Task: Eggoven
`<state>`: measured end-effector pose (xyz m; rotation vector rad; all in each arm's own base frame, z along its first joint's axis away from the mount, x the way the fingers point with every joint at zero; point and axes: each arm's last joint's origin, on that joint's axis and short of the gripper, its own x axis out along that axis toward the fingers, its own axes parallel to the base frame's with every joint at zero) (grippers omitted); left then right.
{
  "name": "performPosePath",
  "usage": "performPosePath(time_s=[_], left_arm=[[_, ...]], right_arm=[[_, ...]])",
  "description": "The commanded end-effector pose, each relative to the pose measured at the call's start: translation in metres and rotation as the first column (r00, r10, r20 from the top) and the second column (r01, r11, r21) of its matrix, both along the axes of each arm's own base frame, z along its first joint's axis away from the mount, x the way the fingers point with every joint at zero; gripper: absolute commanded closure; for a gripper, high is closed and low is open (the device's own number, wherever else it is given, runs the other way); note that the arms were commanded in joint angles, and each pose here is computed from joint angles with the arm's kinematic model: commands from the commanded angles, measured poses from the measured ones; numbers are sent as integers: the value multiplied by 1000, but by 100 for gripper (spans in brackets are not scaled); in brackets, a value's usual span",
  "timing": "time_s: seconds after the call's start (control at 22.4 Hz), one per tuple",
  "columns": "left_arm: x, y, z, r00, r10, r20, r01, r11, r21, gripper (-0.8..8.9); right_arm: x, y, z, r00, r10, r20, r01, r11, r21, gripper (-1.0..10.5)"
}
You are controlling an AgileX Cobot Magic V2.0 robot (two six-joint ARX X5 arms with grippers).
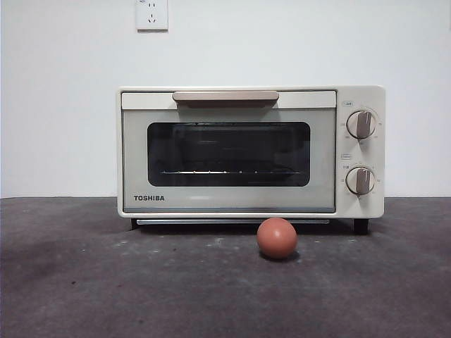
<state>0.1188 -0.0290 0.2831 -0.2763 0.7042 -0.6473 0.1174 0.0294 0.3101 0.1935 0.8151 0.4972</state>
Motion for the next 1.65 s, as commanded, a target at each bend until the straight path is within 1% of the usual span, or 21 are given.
performPosePath(time_s=[0.04,0.31,0.49,0.71,1.03,1.29,1.47,1.65], left_arm=[[1,-1,5,999,-16,29,15,1000,4,806],[1,-1,5,999,-15,30,15,1000,4,806],[1,-1,5,999,-16,30,15,1000,4,806],[1,-1,5,999,-16,30,15,1000,4,806],[1,-1,5,999,-16,30,15,1000,4,806],[1,-1,5,999,-16,30,15,1000,4,806],[1,-1,5,999,-16,30,15,1000,4,806],[1,-1,5,999,-16,30,15,1000,4,806]], right_arm=[[10,5,4,1000,-12,-18,13,999,43,579],[41,29,-6,996,26,-89,-18,996,89,579],[62,51,-18,993,19,-115,-13,998,60,579],[86,79,-37,989,32,-146,-24,998,59,579],[113,115,-71,986,22,-165,-21,1000,9,579],[136,143,-111,978,8,-208,-11,1000,-14,580],[146,154,-129,974,-18,-227,1,997,-72,580],[155,162,-144,967,-20,-255,-4,996,-94,584]])
